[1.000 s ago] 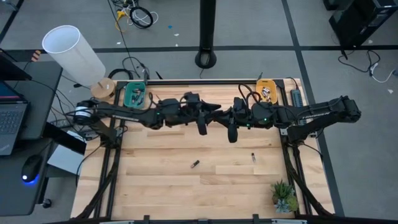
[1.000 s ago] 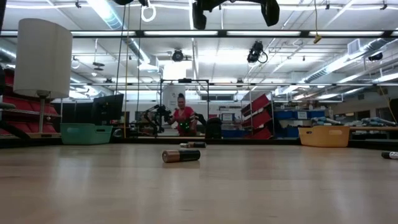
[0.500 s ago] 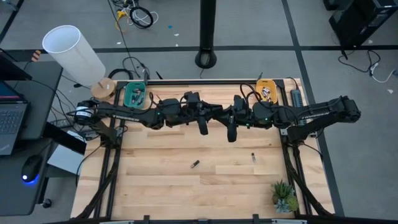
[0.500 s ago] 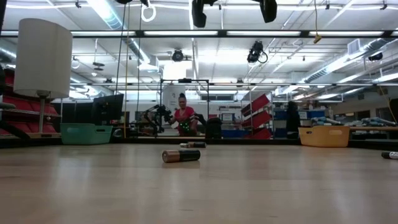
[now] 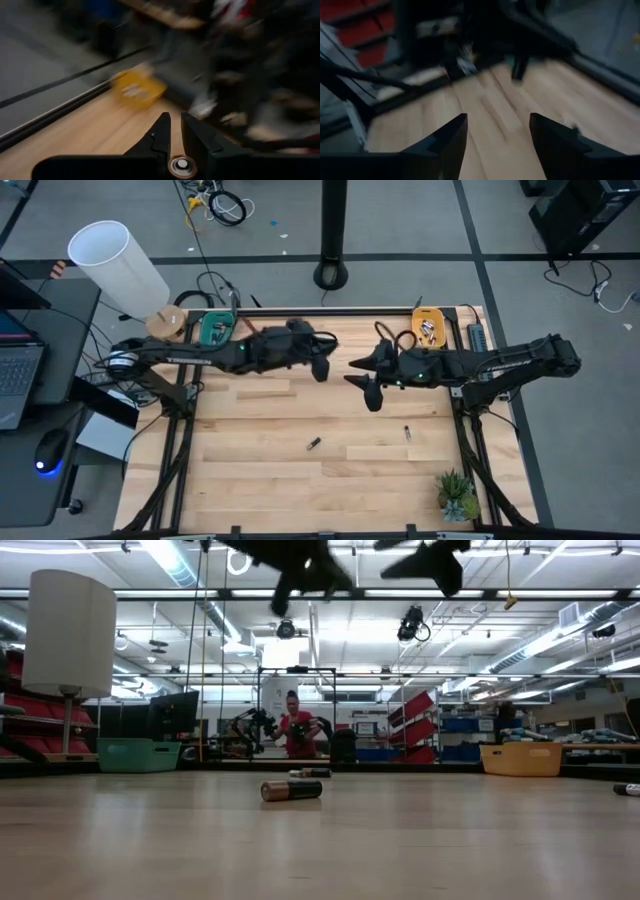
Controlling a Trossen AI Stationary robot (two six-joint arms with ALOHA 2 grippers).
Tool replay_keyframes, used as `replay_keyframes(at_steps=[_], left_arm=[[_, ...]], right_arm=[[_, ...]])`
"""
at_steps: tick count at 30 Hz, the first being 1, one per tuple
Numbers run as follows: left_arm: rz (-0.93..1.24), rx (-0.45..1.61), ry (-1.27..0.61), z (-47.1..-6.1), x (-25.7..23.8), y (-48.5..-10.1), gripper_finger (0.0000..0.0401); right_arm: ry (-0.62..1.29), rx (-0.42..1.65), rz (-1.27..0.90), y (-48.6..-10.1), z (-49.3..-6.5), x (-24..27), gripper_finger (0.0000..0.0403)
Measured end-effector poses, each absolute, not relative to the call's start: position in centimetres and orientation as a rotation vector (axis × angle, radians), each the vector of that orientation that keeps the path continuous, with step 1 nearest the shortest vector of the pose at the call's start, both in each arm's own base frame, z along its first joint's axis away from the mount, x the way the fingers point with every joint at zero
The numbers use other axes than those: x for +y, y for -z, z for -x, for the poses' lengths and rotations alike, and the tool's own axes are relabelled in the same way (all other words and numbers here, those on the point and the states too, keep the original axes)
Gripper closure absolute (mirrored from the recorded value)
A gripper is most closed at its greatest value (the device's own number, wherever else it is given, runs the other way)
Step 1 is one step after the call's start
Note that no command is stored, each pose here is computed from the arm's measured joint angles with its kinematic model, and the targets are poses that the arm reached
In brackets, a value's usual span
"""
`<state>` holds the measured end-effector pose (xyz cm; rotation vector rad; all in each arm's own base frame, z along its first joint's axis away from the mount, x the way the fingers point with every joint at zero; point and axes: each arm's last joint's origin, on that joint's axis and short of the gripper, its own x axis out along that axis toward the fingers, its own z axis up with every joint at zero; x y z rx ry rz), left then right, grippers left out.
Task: Sort batteries
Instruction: Put the black battery into the blue bin
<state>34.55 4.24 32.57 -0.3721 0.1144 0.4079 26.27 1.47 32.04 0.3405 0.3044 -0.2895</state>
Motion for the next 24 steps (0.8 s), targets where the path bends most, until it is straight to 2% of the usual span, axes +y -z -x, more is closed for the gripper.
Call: replay_keyframes(at_steps=[4, 8, 13, 17, 24], left_arm=[[0.335, 0.331, -0.633, -32.4, 6.8, -31.1, 0.0358], [0.303, 0.568, -0.852, -30.0, 9.8, -29.1, 0.0358], [0.224, 0.851, -1.245, -25.5, 13.5, -26.8, 0.0358], [0.191, 1.019, -1.31, -22.5, 15.9, -24.5, 0.0358], [0.275, 1.19, -1.353, -18.4, 17.9, -20.5, 0.0358]], right_arm=[[0.325, 0.407, -0.381, -31.0, -25.8, 1.6, 0.0186], [0.306, 0.426, -0.385, -30.9, -25.7, 2.3, 0.0202], [0.287, 0.405, -0.403, -31.0, -25.6, 3.4, 0.0224], [0.284, 0.39, -0.434, -31.1, -25.5, 4.5, 0.0238], [0.277, 0.359, -0.483, -31.2, -25.1, 6.4, 0.0249]])
